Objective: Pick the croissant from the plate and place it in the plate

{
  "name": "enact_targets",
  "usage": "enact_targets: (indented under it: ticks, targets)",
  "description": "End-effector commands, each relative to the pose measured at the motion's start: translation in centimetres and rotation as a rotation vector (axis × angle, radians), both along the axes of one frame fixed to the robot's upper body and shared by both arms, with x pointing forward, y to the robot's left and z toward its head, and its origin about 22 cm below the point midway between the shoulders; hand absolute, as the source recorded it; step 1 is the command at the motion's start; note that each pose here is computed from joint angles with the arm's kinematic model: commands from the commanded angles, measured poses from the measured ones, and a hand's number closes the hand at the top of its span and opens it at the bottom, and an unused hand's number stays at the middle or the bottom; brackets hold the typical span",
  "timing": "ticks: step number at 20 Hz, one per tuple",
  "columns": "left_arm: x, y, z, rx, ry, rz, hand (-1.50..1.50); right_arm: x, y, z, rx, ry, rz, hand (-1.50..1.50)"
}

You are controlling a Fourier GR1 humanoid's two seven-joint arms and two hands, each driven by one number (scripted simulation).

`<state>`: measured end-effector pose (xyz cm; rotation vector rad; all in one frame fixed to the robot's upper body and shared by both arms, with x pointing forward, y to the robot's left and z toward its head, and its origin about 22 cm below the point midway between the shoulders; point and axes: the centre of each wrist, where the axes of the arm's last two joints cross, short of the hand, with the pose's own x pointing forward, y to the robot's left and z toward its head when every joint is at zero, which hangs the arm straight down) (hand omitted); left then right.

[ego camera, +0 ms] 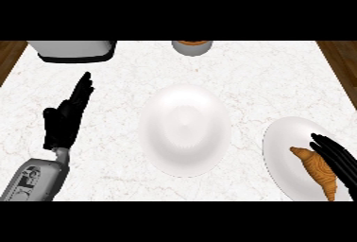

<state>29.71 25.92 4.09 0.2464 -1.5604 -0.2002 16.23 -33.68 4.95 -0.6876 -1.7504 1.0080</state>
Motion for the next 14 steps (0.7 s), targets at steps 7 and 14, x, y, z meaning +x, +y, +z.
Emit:
enact_targets:
  ticks: [7,14]
  targets:
    - [-0.5,0.8,-0.5,-0.008,0.013,-0.017,0.0,-1.0,0.6,7.1,-0.357,0.252,-0.169,-1.5]
    - [1.2,0.2,0.2,-0.008,-0.007,-0.005,0.0,-1.2,0.6,6.5,-0.421,0.382,-0.209,-1.5]
